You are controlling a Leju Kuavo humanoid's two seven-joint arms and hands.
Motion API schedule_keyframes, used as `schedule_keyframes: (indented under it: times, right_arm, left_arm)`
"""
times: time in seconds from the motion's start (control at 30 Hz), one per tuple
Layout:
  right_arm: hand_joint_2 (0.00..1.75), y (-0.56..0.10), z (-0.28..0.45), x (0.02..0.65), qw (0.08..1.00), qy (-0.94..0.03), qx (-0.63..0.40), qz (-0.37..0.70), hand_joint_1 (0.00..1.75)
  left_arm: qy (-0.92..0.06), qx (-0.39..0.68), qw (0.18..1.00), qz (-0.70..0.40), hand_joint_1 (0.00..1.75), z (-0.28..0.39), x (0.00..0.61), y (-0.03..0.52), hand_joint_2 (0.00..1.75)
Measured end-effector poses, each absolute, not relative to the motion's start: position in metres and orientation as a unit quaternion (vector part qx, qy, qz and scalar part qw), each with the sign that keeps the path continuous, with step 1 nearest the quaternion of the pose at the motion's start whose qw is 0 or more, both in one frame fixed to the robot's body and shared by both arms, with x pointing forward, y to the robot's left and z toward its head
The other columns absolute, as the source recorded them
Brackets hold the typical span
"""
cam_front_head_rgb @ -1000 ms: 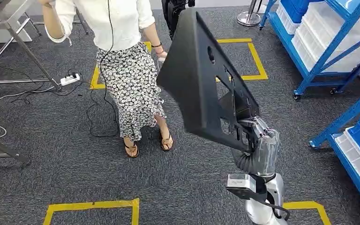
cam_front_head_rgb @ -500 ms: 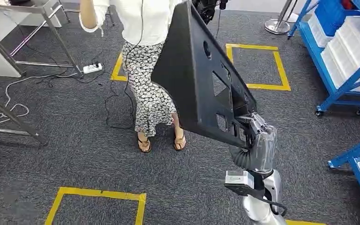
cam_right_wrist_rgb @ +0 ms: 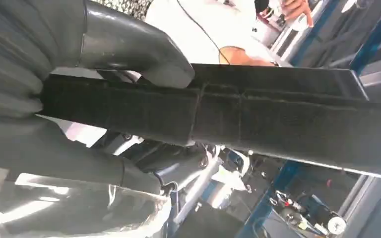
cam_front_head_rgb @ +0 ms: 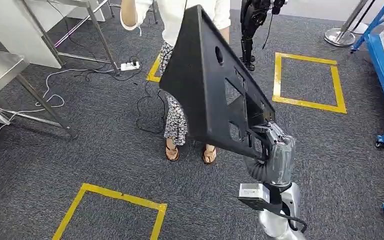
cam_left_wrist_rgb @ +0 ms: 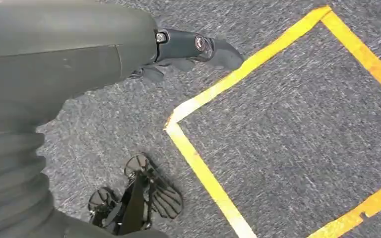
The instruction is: Take the parts from the cabinet and place them on the table.
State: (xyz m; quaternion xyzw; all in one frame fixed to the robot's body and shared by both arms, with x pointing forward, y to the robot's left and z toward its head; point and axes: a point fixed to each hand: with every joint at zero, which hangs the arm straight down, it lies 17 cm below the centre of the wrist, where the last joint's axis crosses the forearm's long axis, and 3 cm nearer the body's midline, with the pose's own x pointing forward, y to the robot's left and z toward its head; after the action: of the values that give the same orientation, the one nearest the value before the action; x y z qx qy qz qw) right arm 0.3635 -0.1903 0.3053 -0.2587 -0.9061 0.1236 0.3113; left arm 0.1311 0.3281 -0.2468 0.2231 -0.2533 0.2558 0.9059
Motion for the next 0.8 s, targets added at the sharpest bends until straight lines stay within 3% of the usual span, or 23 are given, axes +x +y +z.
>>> schedule_keyframes:
  times: [0.8]
  right_arm:
    - [1.75,-0.1891,0.2976,0.3613,0.319,-0.903,-0.256,0.134,1.75]
  left_arm:
    - [-0.249,0.218,0.908,0.258,0.0,-0.2472,0.1337,0.32,1.75]
